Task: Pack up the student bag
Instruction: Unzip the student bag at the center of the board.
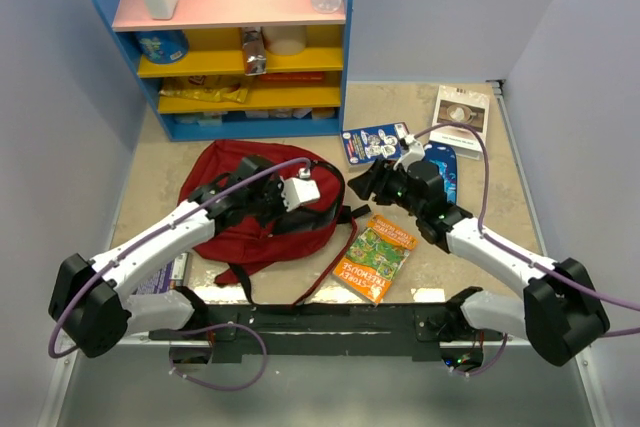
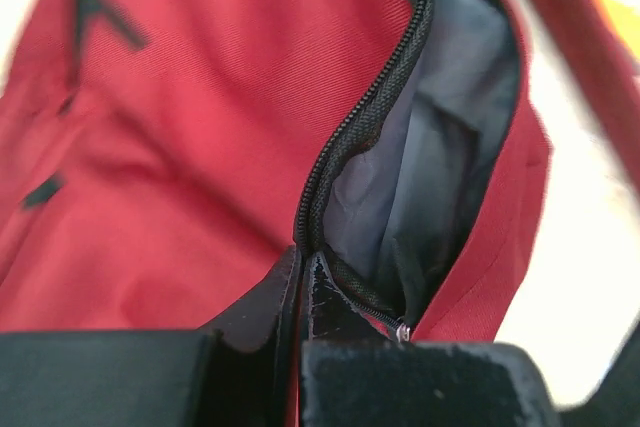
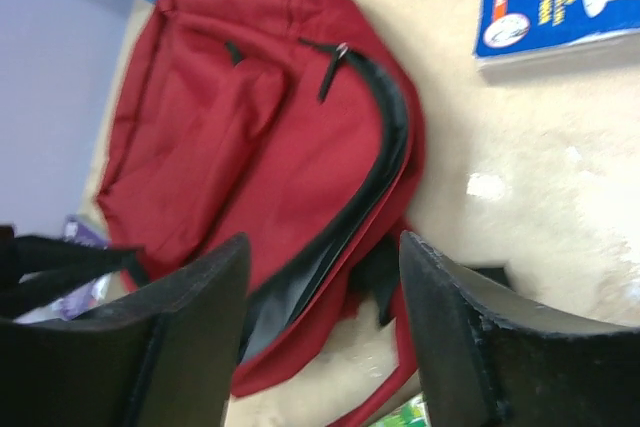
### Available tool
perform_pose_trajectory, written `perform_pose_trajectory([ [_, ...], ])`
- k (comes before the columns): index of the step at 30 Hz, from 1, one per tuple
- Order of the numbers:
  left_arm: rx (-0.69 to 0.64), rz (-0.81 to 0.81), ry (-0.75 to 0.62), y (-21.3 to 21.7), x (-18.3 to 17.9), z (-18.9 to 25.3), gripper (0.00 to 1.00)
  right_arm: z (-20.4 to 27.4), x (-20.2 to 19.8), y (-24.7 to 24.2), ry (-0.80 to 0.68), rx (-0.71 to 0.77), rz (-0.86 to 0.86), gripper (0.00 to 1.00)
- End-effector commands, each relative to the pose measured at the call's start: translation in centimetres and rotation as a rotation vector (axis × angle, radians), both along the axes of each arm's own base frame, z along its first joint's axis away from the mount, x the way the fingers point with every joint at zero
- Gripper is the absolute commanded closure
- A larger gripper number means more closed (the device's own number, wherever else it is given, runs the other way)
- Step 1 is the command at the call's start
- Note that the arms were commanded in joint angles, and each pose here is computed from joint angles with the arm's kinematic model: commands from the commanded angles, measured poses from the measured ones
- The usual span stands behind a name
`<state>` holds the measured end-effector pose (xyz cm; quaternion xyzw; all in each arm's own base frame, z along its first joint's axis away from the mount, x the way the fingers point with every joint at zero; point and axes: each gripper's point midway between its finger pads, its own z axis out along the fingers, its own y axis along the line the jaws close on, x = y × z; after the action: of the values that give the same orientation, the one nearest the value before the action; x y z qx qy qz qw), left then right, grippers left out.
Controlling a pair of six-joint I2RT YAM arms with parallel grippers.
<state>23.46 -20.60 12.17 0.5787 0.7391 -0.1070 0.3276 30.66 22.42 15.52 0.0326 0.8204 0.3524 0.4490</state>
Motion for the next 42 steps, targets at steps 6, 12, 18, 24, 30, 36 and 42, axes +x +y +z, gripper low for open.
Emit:
perform_pose_trajectory([
  [6, -0.131, 0.293, -0.162, 2.7, 2.4, 4.8, 1.0, 3.8, -2.5, 4.5, -0.046, 0.178, 0.141, 0.57],
  [12, -0.192, 0.36, -0.19, 3.9, 1.7, 5.2, 1.0, 2.6, -4.8, 9.8, -0.024, 0.186, 0.261, 0.62],
  [18, -0.247, 0.392, -0.192, 3.5, 2.2, 6.7, 1.0, -1.5, -5.0, 10.0, 0.025, 0.123, 0.233, 0.68],
  [24, -0.328, 0.445, -0.231, 3.5, 3.2, 10.1, 1.0, -6.1, -4.5, 8.3, 0.088, 0.005, 0.16, 0.75],
  [30, -0.348, 0.361, -0.183, 2.5, 2.2, 9.7, 1.0, -10.2, -4.8, 7.7, 0.192, -0.109, 0.149, 0.85],
  [36, -0.237, 0.309, -0.197, 4.5, 2.3, 9.1, 0.25, -5.5, -3.5, 5.3, 0.066, -0.144, 0.051, 0.82],
  [42, -0.195, 0.407, -0.245, 10.5, 5.1, 12.8, 0.0, 4.4, -4.1, 3.6, -0.141, -0.075, 0.027, 0.54],
])
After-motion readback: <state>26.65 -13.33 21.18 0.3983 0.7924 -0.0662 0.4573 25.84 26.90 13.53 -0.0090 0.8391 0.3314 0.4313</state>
